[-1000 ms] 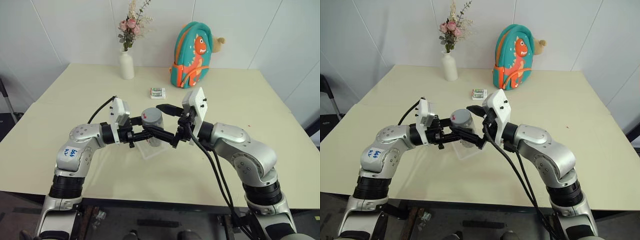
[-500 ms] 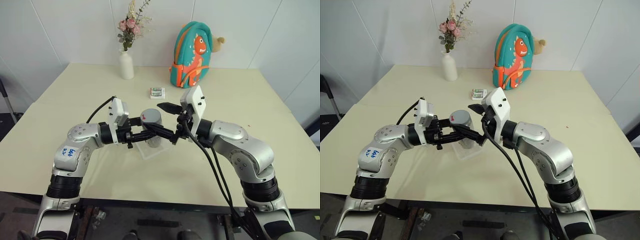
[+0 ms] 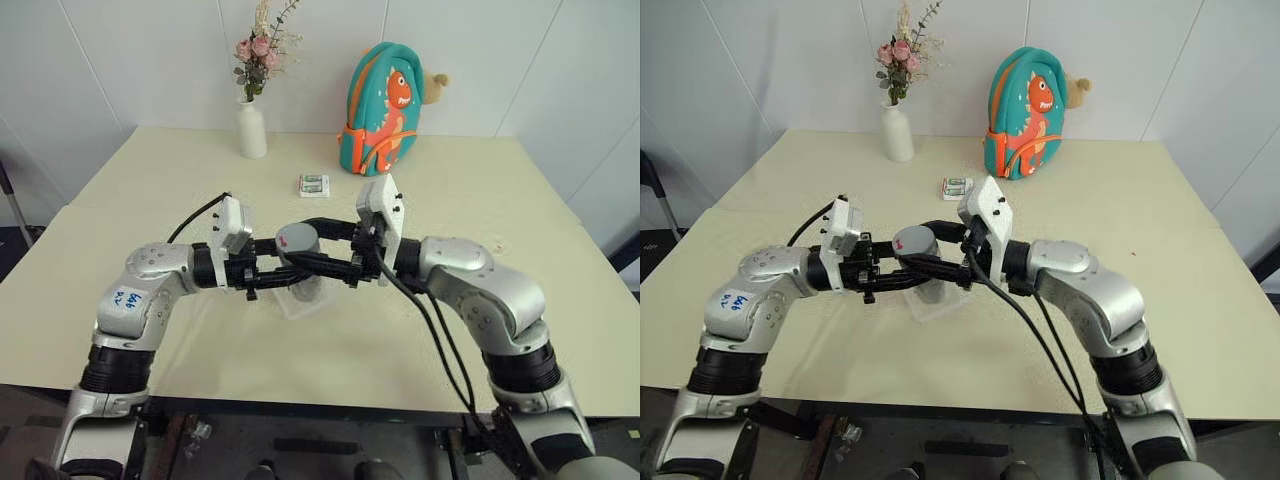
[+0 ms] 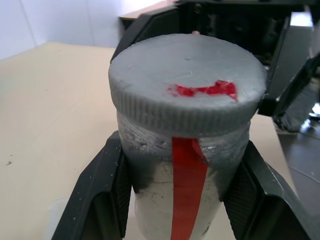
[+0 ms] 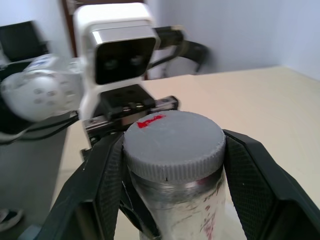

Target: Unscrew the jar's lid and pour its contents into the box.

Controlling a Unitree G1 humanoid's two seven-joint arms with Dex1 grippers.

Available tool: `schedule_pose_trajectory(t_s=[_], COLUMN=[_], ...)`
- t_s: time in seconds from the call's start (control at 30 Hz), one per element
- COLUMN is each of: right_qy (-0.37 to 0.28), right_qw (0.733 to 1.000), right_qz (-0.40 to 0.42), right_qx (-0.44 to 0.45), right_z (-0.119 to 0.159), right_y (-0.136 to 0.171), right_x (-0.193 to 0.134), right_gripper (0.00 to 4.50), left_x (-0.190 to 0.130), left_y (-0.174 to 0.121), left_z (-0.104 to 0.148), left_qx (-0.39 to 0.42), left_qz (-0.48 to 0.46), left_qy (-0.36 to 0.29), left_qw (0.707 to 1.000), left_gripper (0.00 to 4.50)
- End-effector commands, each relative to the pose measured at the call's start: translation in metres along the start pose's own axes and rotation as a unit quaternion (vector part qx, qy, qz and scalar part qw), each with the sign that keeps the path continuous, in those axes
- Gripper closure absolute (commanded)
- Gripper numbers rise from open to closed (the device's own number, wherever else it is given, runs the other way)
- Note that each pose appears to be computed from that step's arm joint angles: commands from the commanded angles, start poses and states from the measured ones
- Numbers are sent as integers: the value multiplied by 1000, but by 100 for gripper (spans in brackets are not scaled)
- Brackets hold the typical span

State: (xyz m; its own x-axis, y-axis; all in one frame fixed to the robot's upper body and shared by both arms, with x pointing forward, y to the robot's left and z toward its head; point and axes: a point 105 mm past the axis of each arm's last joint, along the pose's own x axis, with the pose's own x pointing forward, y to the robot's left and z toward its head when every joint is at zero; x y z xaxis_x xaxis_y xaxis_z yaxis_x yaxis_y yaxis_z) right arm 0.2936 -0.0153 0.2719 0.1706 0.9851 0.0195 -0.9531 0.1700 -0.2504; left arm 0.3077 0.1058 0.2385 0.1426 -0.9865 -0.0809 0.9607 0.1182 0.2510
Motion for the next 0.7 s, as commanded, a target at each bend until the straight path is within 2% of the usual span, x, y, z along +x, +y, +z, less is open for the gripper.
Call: schedule_pose_trajectory(t_s=[0.03, 0.1, 0.2, 0.33, 0.53, 0.7], right_qy=[-3, -1, 6, 3, 1, -11], right_qw=[995, 989, 986, 988, 988, 989], right_qz=[102, 146, 168, 157, 156, 147], right_qx=[-21, -12, -7, -7, 0, 18], right_z=[20, 23, 22, 21, 18, 21], right_y=[9, 13, 12, 5, 8, 7], right_x=[-14, -18, -21, -22, -23, -22], right_gripper=[196, 196, 196, 196, 196, 20], left_x=[0, 0, 0, -1, -5, -5], left_y=[-27, -29, -26, -20, -18, -18], left_z=[16, 22, 25, 30, 29, 31], left_qx=[-21, -16, 0, 11, 12, 12], left_qz=[-144, -168, -171, -136, -118, -113], left_qy=[-19, -23, -21, -45, -47, -55], left_qw=[989, 985, 985, 990, 992, 992], left_gripper=[244, 244, 244, 244, 244, 244])
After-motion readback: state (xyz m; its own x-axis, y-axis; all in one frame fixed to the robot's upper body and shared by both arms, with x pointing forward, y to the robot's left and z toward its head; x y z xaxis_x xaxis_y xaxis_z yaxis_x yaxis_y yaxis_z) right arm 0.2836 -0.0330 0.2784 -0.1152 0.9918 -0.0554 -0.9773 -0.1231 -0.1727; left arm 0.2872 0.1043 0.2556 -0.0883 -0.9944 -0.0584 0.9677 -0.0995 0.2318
